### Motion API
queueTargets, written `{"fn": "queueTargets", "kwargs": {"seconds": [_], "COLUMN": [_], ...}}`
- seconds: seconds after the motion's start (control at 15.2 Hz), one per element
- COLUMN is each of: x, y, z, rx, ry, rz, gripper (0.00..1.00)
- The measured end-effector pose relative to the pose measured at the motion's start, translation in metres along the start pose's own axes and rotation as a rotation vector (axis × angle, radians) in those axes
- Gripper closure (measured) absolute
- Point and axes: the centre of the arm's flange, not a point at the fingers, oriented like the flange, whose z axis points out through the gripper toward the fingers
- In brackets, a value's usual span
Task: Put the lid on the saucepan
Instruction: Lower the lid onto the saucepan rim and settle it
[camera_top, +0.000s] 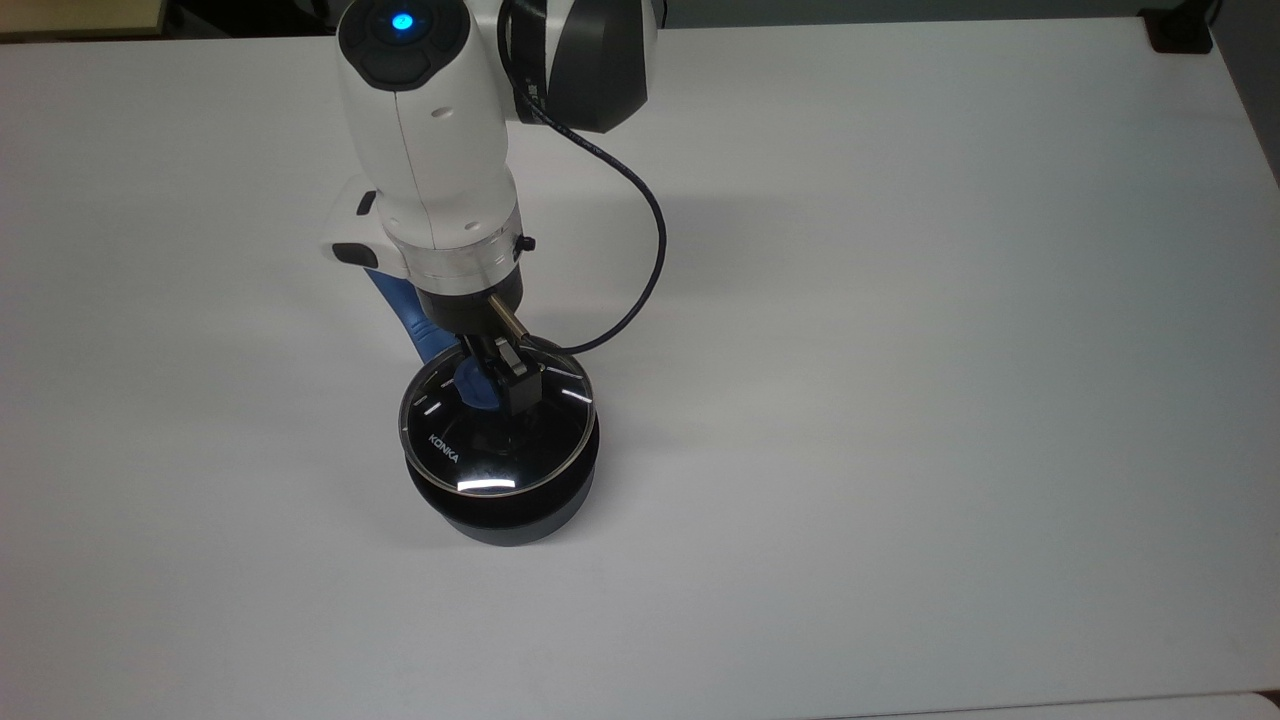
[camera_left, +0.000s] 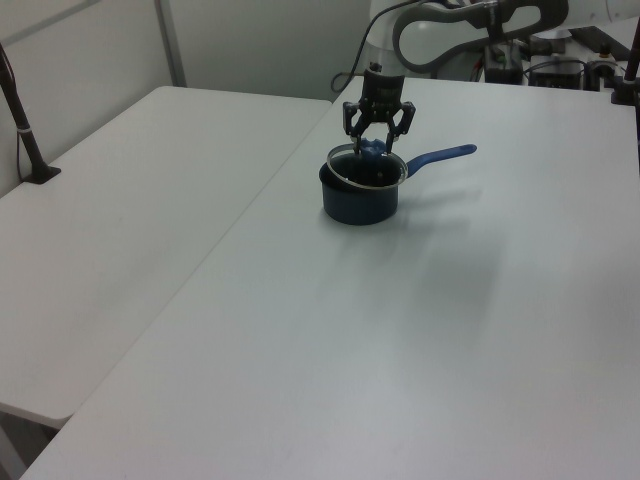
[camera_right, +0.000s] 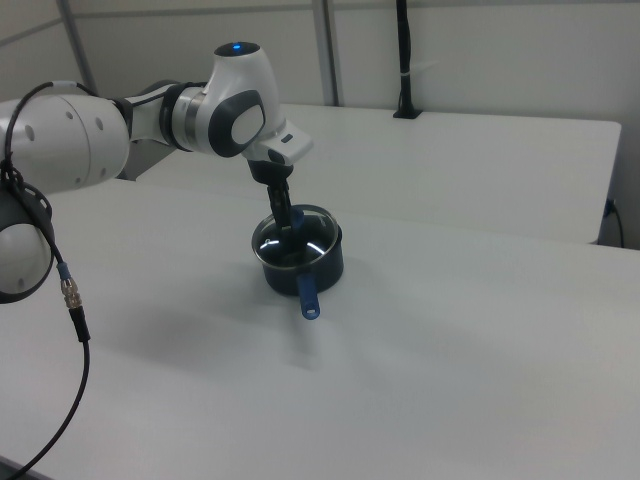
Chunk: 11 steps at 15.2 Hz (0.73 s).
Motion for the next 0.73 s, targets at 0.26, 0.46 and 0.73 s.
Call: {"fn": "queueTargets", "kwargs": {"seconds": [0.26,0.46,0.73], "x": [-0.0009,-0.0015,-0.0017], "y": [-0.0017,-0.0040,-0.0062], "z": [-0.0011,-0.0024,-0.0060], "rx": [0.005,0.017,0.024], "ry": [0.004,0.012,0.017], "rz": [0.001,0.002,0.002], "gripper": [0.33,0.33,0.33]}}
